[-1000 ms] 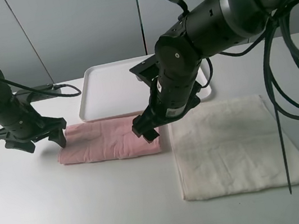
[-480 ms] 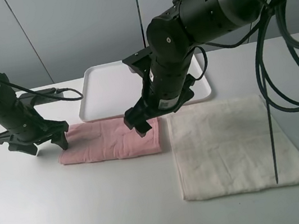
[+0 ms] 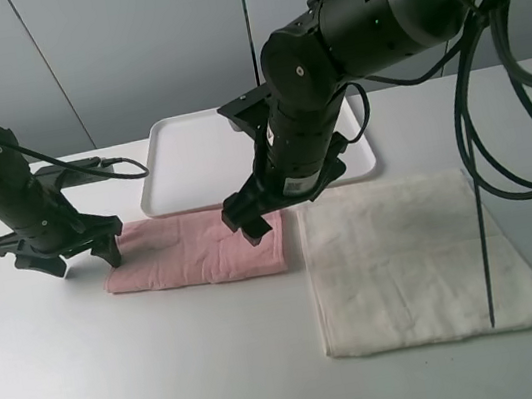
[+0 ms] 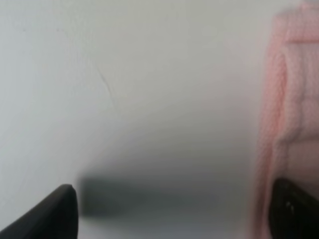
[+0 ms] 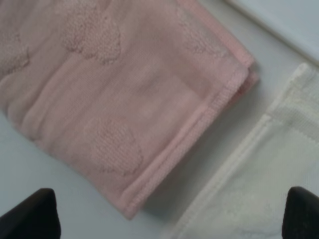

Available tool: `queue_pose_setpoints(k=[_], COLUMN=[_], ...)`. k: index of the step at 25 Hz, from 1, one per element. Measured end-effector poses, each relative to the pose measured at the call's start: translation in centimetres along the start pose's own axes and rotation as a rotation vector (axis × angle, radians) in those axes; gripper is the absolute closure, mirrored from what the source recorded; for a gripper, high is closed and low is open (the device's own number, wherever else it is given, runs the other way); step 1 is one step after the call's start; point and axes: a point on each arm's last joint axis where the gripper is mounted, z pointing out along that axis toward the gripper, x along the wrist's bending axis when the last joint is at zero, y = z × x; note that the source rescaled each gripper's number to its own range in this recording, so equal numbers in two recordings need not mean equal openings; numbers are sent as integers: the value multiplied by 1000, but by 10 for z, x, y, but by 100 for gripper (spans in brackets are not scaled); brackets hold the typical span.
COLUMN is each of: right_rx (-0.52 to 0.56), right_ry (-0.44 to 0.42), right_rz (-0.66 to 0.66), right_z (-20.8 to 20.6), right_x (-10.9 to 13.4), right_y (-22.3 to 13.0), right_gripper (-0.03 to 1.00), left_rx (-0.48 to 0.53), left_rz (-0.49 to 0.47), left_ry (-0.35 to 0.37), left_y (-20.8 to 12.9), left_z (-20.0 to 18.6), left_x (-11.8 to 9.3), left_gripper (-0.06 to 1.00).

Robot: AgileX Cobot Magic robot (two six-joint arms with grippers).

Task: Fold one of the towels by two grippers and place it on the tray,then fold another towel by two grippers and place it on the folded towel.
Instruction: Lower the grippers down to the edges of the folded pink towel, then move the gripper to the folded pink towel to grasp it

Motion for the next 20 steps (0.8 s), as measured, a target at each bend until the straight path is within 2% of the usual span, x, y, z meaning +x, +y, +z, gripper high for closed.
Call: queue_pose_setpoints(k=[7,14,20], right_rx=[6,66,82], right_ry=[0,14,19], right_rz=[-11,5,12], right_z=[3,26,37], right_x=[0,2,6], right_y=[0,-3,16], right_gripper=[0,2,5], left_rx=[45,54,52], left_rz=[4,-1,13], left_ry=[15,43,53], left_y=[-6,-16,-18], left_z=[1,4,3], left_x=[2,5,7], left_gripper=[-4,-4,-4])
